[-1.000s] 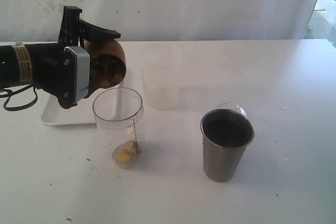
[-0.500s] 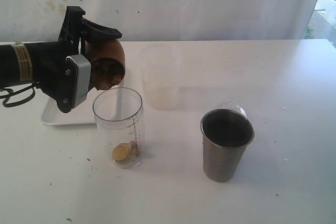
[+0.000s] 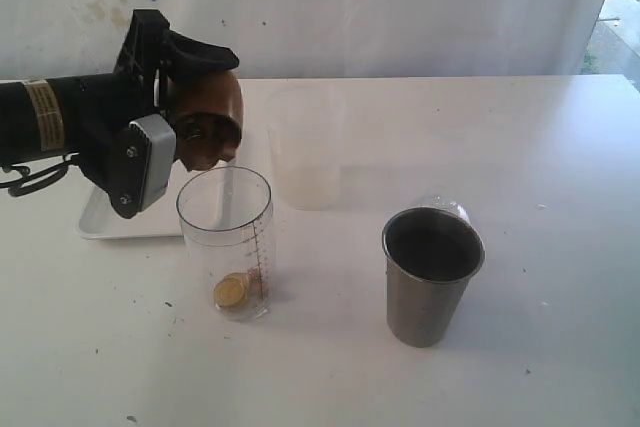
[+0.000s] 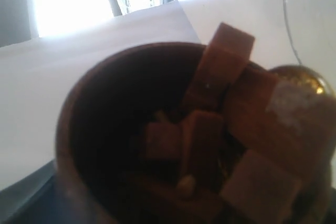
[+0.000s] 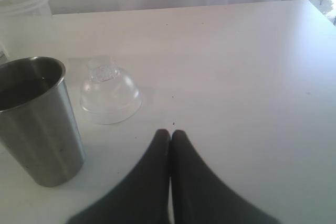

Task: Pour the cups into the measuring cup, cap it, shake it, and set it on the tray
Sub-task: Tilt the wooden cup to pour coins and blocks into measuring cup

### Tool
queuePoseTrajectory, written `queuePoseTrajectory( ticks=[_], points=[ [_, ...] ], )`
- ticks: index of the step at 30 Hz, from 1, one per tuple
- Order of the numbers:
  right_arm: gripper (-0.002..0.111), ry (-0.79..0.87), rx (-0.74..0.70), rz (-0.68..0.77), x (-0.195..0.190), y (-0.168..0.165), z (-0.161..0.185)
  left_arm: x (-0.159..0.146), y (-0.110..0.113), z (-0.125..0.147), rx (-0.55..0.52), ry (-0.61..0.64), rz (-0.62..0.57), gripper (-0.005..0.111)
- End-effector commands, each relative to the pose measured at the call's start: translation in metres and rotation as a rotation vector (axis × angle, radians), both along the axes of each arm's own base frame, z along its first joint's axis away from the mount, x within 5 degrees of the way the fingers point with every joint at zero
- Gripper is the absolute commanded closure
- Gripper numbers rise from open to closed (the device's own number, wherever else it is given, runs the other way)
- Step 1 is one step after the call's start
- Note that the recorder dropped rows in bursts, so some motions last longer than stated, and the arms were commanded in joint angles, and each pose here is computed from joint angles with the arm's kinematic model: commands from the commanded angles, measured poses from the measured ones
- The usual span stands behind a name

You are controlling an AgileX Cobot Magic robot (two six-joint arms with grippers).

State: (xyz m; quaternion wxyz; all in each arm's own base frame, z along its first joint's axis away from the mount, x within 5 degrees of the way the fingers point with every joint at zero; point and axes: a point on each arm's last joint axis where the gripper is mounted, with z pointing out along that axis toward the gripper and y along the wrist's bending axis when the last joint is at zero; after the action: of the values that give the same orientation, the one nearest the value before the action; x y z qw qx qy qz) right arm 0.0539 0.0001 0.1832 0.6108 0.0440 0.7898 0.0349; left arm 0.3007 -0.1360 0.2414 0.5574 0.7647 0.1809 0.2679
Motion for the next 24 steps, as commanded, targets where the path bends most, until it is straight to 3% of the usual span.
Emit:
queuePoseTrajectory(
  ticks=[1,24],
  points=[
    [0.108,-0.005,-0.003,-0.001,-0.0002,-0.0001,-0.0004,0.0002,-0.0005,0.0075,-0.005,-0.043,0.003,0.107],
    [0.108,-0.005,-0.003,-0.001,-0.0002,-0.0001,-0.0004,0.0003,-0.0003,0.0073,0.043,-0.097,-0.01,0.107]
  ],
)
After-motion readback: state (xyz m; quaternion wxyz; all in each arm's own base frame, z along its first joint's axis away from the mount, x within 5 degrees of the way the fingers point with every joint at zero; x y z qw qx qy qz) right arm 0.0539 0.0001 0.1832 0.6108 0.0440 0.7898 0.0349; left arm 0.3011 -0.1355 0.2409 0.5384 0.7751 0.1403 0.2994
